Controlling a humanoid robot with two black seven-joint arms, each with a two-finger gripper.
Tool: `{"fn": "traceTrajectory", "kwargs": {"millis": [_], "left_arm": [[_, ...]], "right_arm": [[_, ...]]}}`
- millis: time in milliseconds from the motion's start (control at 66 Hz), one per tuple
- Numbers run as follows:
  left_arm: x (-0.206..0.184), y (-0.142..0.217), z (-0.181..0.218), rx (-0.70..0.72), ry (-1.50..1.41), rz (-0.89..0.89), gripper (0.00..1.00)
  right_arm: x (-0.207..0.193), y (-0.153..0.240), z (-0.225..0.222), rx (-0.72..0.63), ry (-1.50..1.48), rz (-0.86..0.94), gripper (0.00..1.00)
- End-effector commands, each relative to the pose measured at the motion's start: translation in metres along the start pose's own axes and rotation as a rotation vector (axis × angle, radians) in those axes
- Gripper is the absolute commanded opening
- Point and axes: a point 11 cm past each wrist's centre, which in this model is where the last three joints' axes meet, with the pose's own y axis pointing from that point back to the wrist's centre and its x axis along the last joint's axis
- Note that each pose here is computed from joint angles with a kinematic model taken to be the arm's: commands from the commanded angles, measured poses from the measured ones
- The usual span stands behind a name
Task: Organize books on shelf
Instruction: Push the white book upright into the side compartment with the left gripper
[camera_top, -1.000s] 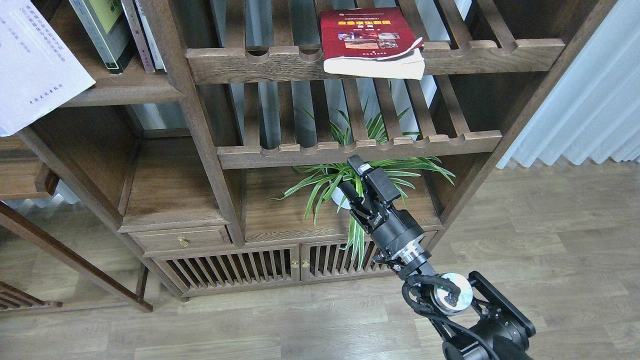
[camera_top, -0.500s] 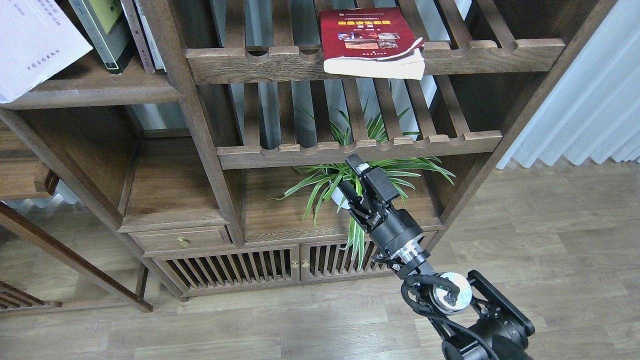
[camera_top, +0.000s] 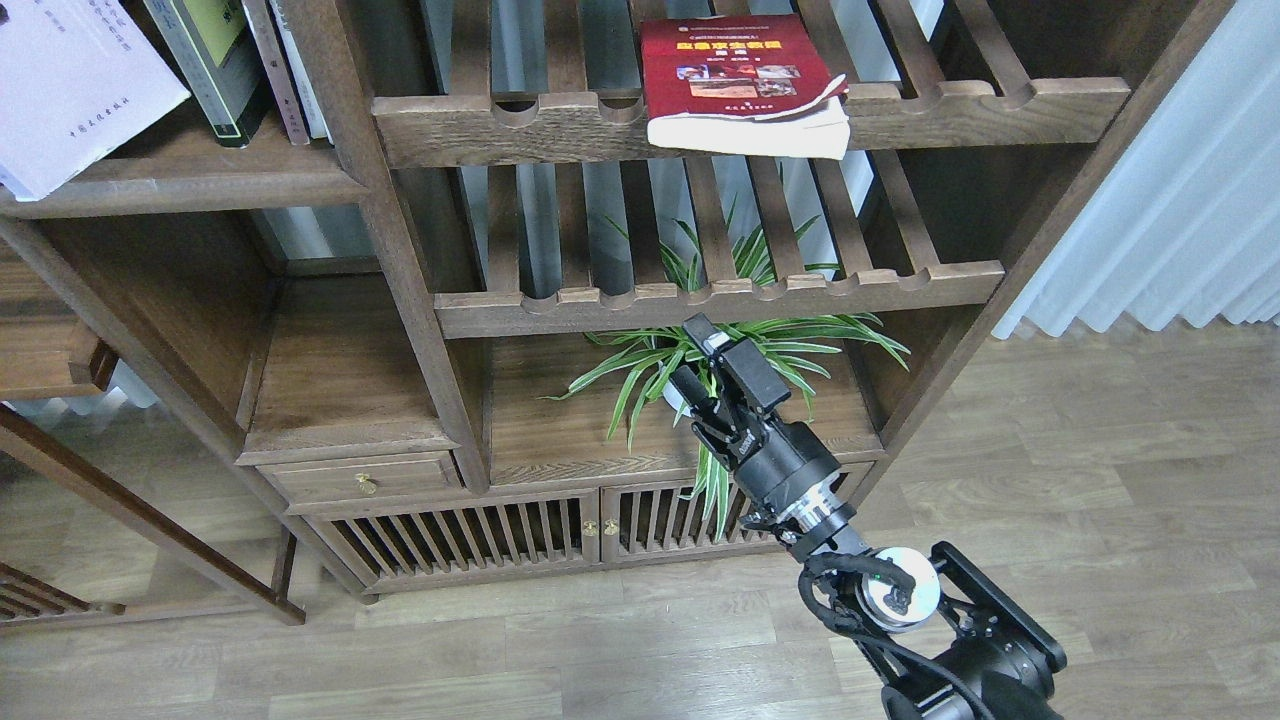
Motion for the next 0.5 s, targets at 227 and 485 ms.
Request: {"fn": "traceTrajectory", "kwargs": {"millis": [227,485], "left_arm": [[-0.007,-0.018,-0.007,0.003,-0.044,-0.002,0.0],[-0.011,-0.026,-0.008,-0.007,-0.09,0.004,0.0]], "right_arm": [[0.001,0.001,0.001,-0.002,-0.001,0.0,0.98],[0.001,0.001,0.002,-0.005,-0.001,0.0,0.98]]}}
